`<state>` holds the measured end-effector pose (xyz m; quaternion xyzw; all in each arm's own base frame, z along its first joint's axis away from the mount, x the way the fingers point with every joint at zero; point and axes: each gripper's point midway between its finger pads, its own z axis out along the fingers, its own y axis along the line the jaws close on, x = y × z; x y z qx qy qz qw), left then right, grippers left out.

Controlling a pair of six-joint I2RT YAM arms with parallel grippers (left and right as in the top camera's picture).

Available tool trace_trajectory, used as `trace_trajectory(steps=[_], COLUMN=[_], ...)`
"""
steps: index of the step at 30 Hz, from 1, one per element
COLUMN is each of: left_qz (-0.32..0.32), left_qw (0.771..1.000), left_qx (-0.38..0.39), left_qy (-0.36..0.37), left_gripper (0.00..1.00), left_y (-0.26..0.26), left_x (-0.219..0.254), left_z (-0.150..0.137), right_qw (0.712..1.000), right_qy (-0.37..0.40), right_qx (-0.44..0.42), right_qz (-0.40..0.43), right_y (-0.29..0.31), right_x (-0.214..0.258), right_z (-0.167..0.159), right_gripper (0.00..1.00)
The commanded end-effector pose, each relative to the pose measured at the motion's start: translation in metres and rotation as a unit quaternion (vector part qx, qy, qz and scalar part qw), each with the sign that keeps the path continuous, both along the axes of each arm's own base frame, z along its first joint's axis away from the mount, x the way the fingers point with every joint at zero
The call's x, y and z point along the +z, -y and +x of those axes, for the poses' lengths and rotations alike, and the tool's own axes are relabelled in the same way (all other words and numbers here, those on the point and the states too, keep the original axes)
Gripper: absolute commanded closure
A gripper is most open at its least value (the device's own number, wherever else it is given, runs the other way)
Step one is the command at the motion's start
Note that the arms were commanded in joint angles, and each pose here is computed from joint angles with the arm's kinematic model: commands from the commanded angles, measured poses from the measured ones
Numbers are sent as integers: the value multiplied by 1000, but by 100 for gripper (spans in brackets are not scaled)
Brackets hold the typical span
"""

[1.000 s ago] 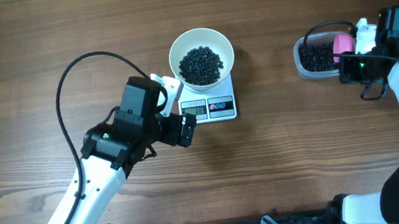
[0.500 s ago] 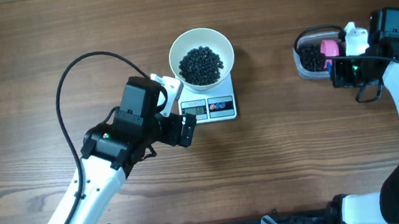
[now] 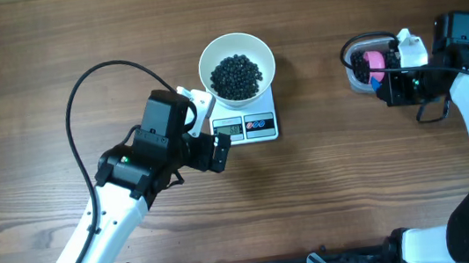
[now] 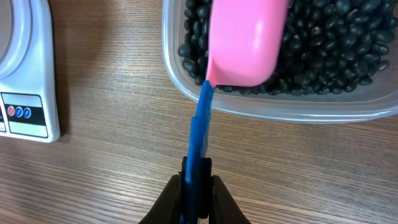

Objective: Scoop item into bowl and weigh 150g on scale
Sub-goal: 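Push the pink scoop down into the black beans with the right gripper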

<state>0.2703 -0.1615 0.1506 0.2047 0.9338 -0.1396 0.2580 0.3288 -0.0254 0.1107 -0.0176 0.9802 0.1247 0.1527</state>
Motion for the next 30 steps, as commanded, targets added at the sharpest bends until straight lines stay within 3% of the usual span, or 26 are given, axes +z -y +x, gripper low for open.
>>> trace_trajectory(steps=[1, 16, 23, 30], left_qz=[-1, -1, -1, -1], left_qw=[1000, 1000, 1000, 1000], left_qx=[1, 1, 1, 2], left_qy=[9, 9, 9, 9], left_gripper=[0, 0, 0, 0], left_y=[2, 2, 2, 2], left_x=[6, 6, 6, 6], left_z=[4, 4, 4, 4], right_qw=[998, 997, 986, 981], right_qy=[0, 10, 33, 10], right_qx=[25, -1, -12, -19], right_qz=[49, 78, 161, 191], right_y=[-20, -15, -17, -19], right_x=[-2, 3, 14, 0], right_z=[0, 4, 9, 10], right_gripper=[96, 96, 96, 95])
